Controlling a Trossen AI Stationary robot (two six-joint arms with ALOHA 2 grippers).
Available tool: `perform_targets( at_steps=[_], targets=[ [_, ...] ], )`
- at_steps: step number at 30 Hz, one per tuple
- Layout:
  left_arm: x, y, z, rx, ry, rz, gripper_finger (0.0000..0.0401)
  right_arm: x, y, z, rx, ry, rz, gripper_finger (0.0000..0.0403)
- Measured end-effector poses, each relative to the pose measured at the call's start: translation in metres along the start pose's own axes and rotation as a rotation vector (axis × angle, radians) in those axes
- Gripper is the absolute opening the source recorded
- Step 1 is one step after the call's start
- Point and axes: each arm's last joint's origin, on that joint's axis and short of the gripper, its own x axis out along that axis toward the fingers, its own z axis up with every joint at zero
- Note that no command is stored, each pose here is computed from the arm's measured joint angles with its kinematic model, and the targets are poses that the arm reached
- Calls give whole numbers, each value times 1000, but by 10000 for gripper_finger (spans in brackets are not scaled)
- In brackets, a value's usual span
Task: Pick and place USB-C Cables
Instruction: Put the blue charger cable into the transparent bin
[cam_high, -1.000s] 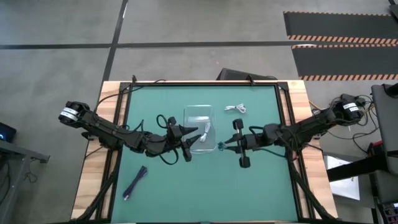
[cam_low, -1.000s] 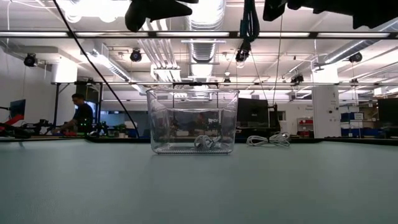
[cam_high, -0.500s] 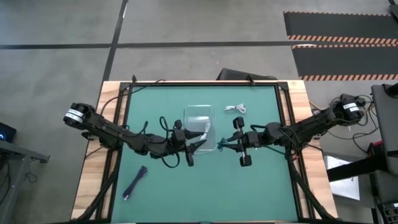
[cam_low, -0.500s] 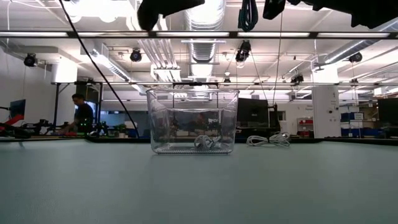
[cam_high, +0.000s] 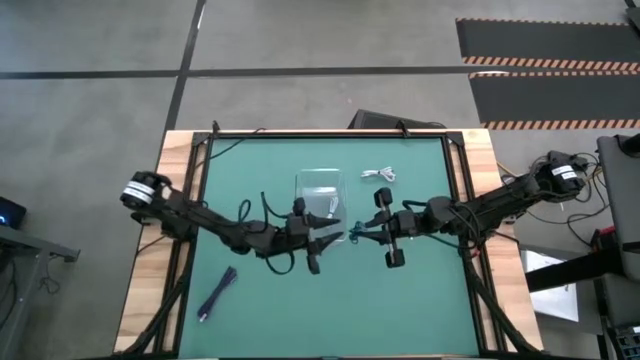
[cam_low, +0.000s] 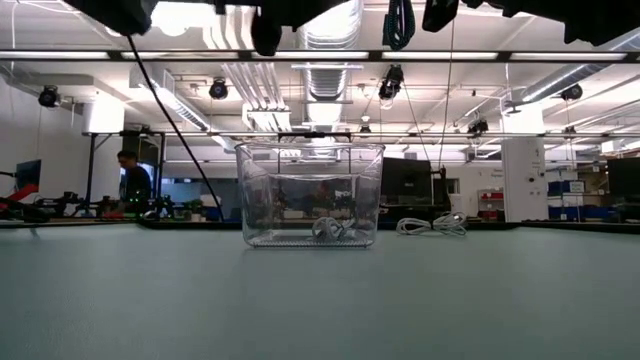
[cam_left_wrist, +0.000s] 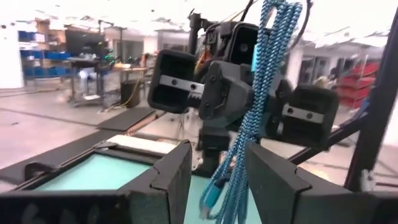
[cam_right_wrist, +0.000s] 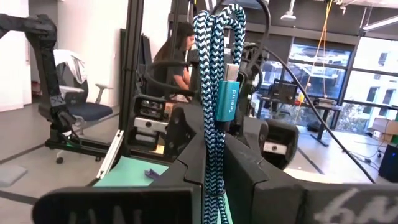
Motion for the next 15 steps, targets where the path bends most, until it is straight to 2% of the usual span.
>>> perform_targets(
  at_steps=[5, 15],
  targets=[
    [10, 0, -8, -29, -58, -100, 132, 1, 0, -1, -1, 5, 1, 23],
    [35, -4, -17, -23, -64, -101, 132, 1, 0, -1, -1, 2, 0, 23]
  ],
)
